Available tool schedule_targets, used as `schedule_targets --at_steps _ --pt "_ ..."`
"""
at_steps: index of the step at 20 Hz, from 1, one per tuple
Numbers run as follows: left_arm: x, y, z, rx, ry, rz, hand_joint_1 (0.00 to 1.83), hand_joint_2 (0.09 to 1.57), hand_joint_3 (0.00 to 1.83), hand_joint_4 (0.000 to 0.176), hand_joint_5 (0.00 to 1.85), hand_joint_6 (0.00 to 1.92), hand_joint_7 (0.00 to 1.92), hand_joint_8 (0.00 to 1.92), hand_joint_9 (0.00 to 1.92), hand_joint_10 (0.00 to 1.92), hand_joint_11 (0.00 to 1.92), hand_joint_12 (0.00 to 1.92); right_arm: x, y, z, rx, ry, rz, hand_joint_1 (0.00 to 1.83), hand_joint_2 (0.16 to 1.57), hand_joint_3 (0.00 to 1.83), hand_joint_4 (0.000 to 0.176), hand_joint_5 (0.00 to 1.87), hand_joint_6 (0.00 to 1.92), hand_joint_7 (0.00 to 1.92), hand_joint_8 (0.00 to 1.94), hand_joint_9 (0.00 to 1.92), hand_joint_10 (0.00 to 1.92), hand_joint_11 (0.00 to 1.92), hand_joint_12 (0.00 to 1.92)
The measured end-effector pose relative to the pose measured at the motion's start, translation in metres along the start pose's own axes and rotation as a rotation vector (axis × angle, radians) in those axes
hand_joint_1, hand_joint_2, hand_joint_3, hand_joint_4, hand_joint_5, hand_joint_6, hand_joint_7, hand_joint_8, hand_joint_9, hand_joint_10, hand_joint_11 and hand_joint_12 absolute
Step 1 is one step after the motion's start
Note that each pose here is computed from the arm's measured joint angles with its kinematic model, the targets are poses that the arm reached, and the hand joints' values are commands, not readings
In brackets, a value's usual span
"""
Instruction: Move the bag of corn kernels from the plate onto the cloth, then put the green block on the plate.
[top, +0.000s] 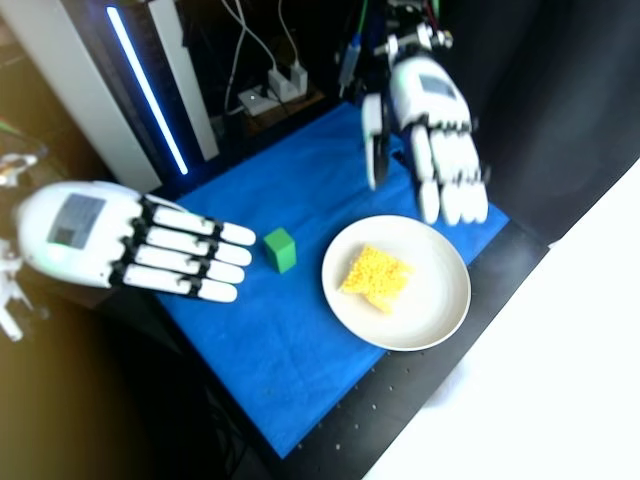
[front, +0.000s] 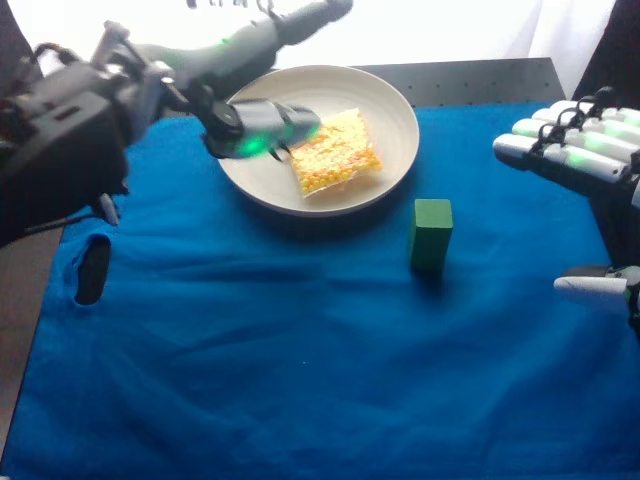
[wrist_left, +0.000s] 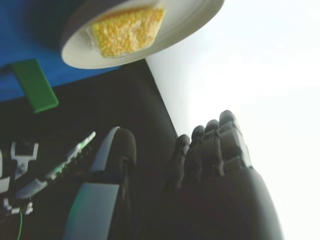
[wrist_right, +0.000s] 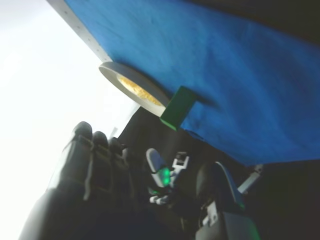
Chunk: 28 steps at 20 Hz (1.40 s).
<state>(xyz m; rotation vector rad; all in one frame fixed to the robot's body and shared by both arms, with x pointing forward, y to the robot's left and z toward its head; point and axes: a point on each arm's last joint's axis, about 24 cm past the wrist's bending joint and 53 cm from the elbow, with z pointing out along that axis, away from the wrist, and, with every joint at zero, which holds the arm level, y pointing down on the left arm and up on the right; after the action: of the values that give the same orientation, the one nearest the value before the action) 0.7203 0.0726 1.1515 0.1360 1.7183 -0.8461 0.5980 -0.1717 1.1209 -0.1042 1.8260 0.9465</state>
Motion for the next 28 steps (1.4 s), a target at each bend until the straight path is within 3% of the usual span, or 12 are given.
schedule_targets --at_steps 1,6,10,14,16,17,18,19,21,22,26,28 --pt "0.011 0.005 0.006 -0.018 0.035 -0.009 0.83 1.19 0.00 0.039 0.07 0.01 0.06 0.00 0.06 0.01 0.00 0.60 0.000 -0.001 0.000 0.005 0.001 0.002 0.47 1.25 0.03 0.000 0.00 0.00 0.00 0.00 0.00 0.00 0.00 0.00" --pt "0.046 0.029 0.022 -0.115 0.136 -0.021 0.86 1.18 0.00 0.086 0.04 0.00 0.00 0.00 0.00 0.00 0.00 0.65 0.004 -0.004 0.002 0.014 0.010 0.012 0.59 1.27 0.02 0.000 0.00 0.00 0.00 0.00 0.00 0.00 0.00 0.00" --pt "0.074 0.040 0.030 -0.155 0.200 -0.060 0.89 1.20 0.00 0.032 0.05 0.01 0.00 0.00 0.01 0.00 0.00 0.57 0.006 -0.004 0.002 0.012 0.013 0.014 0.45 1.33 0.03 0.000 0.00 0.00 0.00 0.00 0.00 0.00 0.00 0.00" --pt "0.071 0.048 0.034 -0.171 0.187 -0.067 1.15 1.23 0.00 0.000 0.27 0.03 0.16 0.02 0.34 0.09 0.01 1.37 0.005 -0.004 0.002 0.012 0.013 0.019 0.42 1.34 0.02 0.000 0.00 0.00 0.00 0.00 0.00 0.00 0.00 0.00" --pt "0.069 0.049 0.034 -0.175 0.180 -0.072 1.23 1.22 0.00 0.000 0.53 0.11 0.46 0.05 0.57 0.75 0.48 1.46 0.005 -0.004 0.002 0.012 0.013 0.021 0.47 1.34 0.01 0.000 0.00 0.00 0.00 0.00 0.00 0.00 0.00 0.00" --pt "0.067 0.050 0.035 -0.174 0.176 -0.070 1.25 1.22 0.00 0.000 0.54 0.40 0.50 0.26 0.48 1.25 0.49 1.61 0.005 -0.004 0.002 0.013 0.013 0.022 0.49 1.34 0.01 0.000 0.00 0.00 0.00 0.00 0.00 0.00 0.00 0.00" --pt "0.064 0.049 0.035 -0.173 0.167 -0.070 1.10 1.28 0.00 0.000 0.61 1.28 0.39 0.65 0.42 1.49 0.47 1.71 0.005 -0.004 0.002 0.013 0.012 0.025 0.49 1.34 0.01 0.000 0.00 0.00 0.00 0.00 0.00 0.00 0.00 0.00" --pt "0.063 0.049 0.036 -0.173 0.163 -0.072 1.05 1.32 0.00 0.000 0.58 1.51 0.29 1.03 0.35 1.64 0.42 1.81 0.006 -0.004 0.002 0.012 0.013 0.024 0.51 1.34 0.01 0.000 0.00 0.00 0.00 0.00 0.00 0.00 0.00 0.00" --pt "0.063 0.051 0.035 -0.180 0.162 -0.091 1.03 1.39 0.00 0.000 0.53 1.68 0.38 1.68 0.34 1.82 0.47 1.91 0.005 -0.004 0.002 0.013 0.013 0.025 0.53 1.35 0.01 0.000 0.00 0.00 0.00 0.00 0.00 0.00 0.00 0.00" --pt "0.063 0.051 0.034 -0.179 0.164 -0.090 1.01 1.42 0.01 0.007 0.50 1.74 0.39 1.79 0.33 1.86 0.48 1.92 0.005 -0.004 0.002 0.013 0.013 0.025 0.53 1.35 0.01 0.000 0.00 0.00 0.00 0.00 0.00 0.00 0.00 0.00" --pt "0.054 0.045 0.016 -0.159 0.171 -0.053 1.02 1.42 0.00 0.000 0.50 1.66 0.42 1.88 0.40 1.92 0.55 1.92 0.005 -0.005 0.002 0.015 0.013 0.028 0.55 1.34 0.00 0.000 0.00 0.00 0.00 0.00 0.00 0.00 0.00 0.00" --pt "0.032 0.040 0.006 -0.135 0.114 -0.022 0.99 1.44 0.00 0.014 0.45 1.73 0.42 1.87 0.45 1.92 0.58 1.92 0.005 -0.005 0.002 0.014 0.013 0.030 0.52 1.34 0.00 0.000 0.00 0.00 0.00 0.00 0.00 0.00 0.00 0.00"
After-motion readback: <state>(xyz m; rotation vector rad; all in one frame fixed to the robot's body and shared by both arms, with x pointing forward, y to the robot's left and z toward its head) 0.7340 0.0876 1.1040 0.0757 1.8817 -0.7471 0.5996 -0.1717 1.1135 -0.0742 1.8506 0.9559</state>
